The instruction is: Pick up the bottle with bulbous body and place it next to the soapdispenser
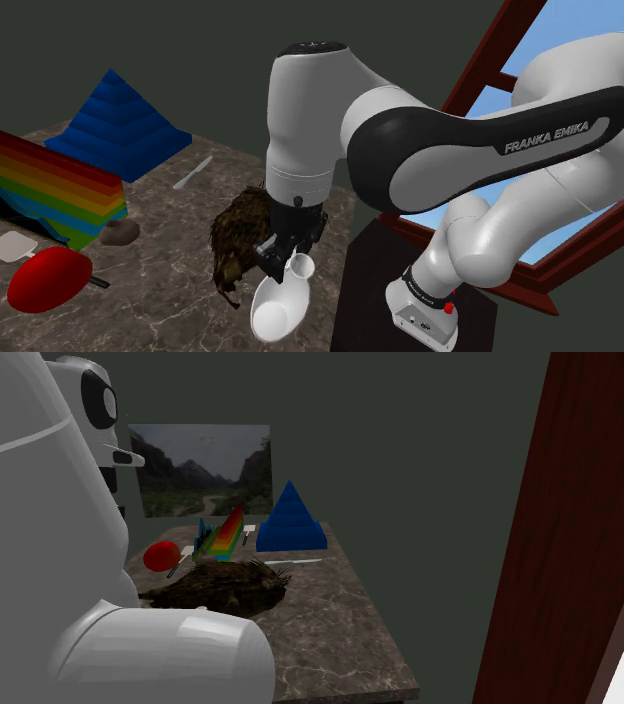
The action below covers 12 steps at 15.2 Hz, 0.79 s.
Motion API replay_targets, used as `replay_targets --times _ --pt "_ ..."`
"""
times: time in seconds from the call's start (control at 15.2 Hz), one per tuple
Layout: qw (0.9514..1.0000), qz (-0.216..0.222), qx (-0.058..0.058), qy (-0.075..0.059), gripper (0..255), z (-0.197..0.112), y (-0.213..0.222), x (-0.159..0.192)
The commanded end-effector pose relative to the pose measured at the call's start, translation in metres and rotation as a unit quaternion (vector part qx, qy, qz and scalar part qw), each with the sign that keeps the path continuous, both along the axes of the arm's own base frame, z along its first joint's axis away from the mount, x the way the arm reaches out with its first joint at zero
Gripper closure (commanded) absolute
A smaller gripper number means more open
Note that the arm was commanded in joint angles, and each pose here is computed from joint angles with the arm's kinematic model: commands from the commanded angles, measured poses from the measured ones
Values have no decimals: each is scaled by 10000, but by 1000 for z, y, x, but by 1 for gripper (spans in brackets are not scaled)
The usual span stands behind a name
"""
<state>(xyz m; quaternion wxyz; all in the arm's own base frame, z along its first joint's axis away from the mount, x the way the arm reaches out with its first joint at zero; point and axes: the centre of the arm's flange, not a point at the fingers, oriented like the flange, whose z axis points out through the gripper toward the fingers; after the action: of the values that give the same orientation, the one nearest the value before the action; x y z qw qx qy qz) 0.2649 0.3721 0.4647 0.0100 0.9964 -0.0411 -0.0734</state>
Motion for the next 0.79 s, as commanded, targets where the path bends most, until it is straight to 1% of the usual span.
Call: replay_targets --times 0.0,0.2,0.73 --pt "10000 -1 3 -4 255 -11 -2 0" --pt "10000 -1 3 -4 255 -29 -2 0" --pt "10000 -1 3 -4 255 -29 -2 0"
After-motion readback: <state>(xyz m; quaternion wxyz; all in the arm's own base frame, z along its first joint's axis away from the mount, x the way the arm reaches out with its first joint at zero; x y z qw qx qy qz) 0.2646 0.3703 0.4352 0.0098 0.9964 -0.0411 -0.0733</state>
